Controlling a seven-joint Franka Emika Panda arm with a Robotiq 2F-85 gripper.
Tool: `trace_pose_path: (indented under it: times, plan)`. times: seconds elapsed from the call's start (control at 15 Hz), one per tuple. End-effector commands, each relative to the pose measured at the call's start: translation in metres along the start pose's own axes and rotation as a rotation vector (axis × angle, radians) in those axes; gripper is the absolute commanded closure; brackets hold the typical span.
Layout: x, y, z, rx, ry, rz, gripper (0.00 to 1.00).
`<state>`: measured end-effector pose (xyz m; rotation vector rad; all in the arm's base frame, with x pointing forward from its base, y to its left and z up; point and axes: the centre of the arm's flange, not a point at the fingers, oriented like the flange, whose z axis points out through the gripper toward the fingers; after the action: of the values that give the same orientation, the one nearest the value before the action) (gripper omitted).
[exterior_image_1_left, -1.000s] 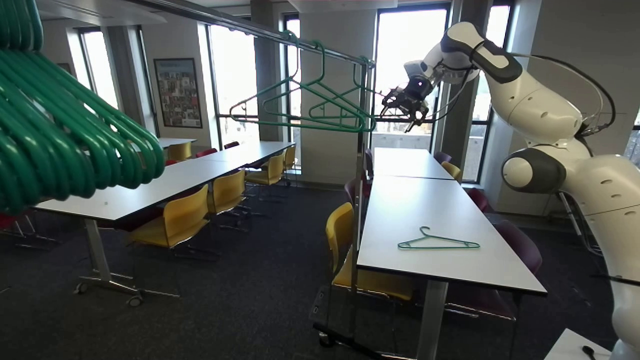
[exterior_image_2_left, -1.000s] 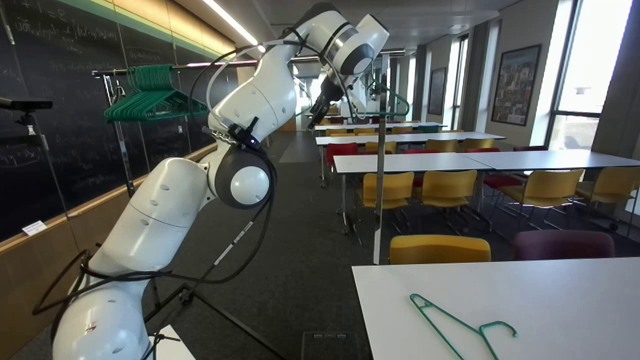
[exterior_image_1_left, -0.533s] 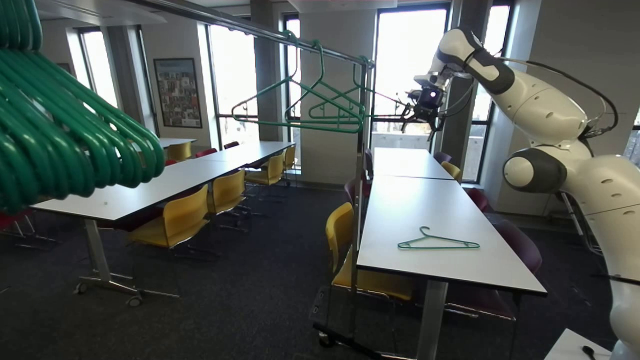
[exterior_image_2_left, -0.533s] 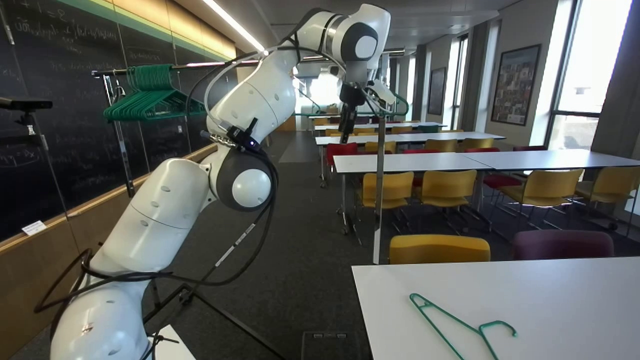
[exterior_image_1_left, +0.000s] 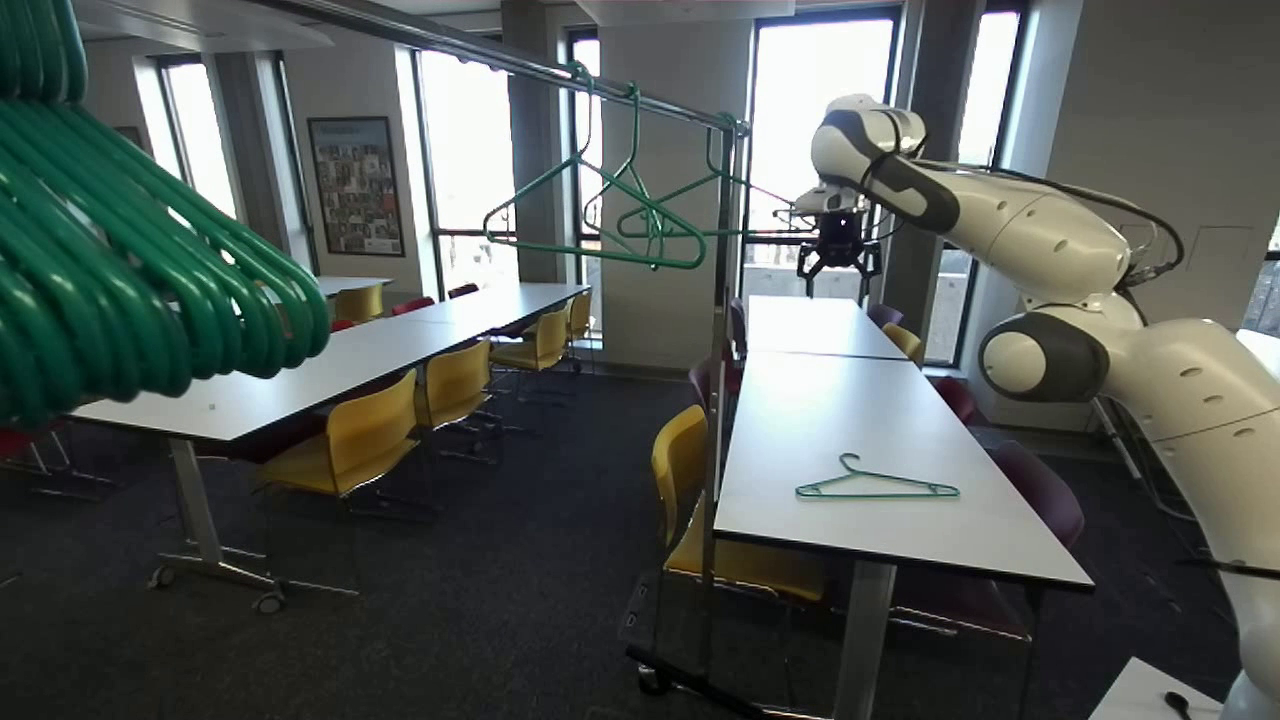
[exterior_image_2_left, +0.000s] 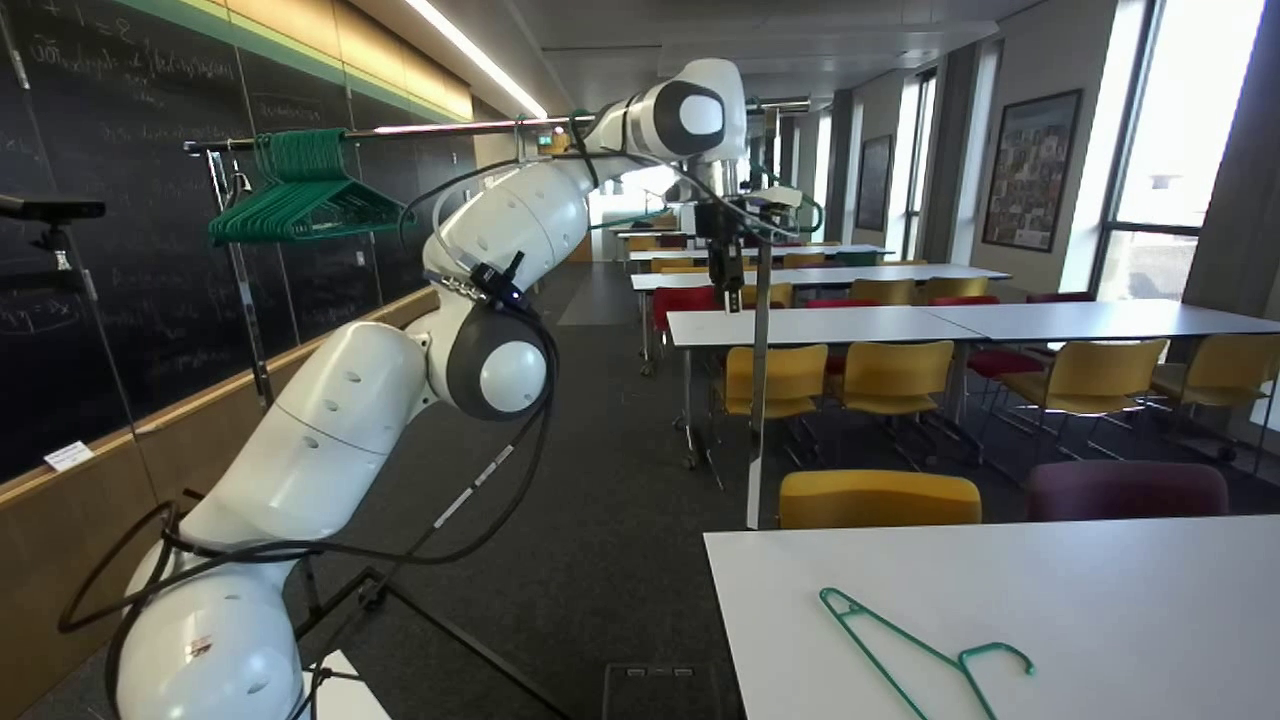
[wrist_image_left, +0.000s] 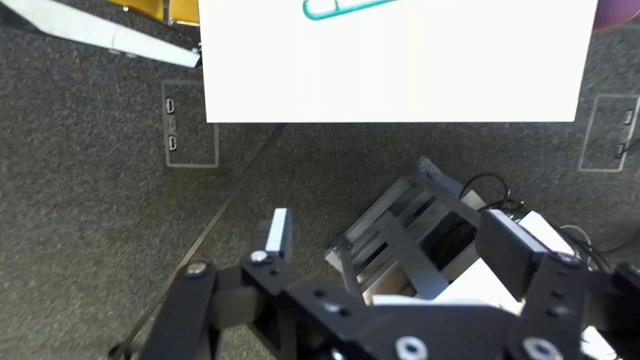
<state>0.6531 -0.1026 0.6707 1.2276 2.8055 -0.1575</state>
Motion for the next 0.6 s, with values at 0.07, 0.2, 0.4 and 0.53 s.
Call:
trace_pose_path:
  times: [0.07, 0.2, 0.4, 0.53]
  plan:
    - [0.048, -0.008, 0.061, 0.113, -0.168, -0.035, 0.0]
    - [0.049, 0.006, 0.071, 0.121, -0.184, -0.05, 0.0]
    - [0.052, 0.022, 0.082, 0.108, -0.173, -0.079, 0.0]
    - [0.053, 0.028, 0.091, 0.108, -0.157, -0.094, 0.0]
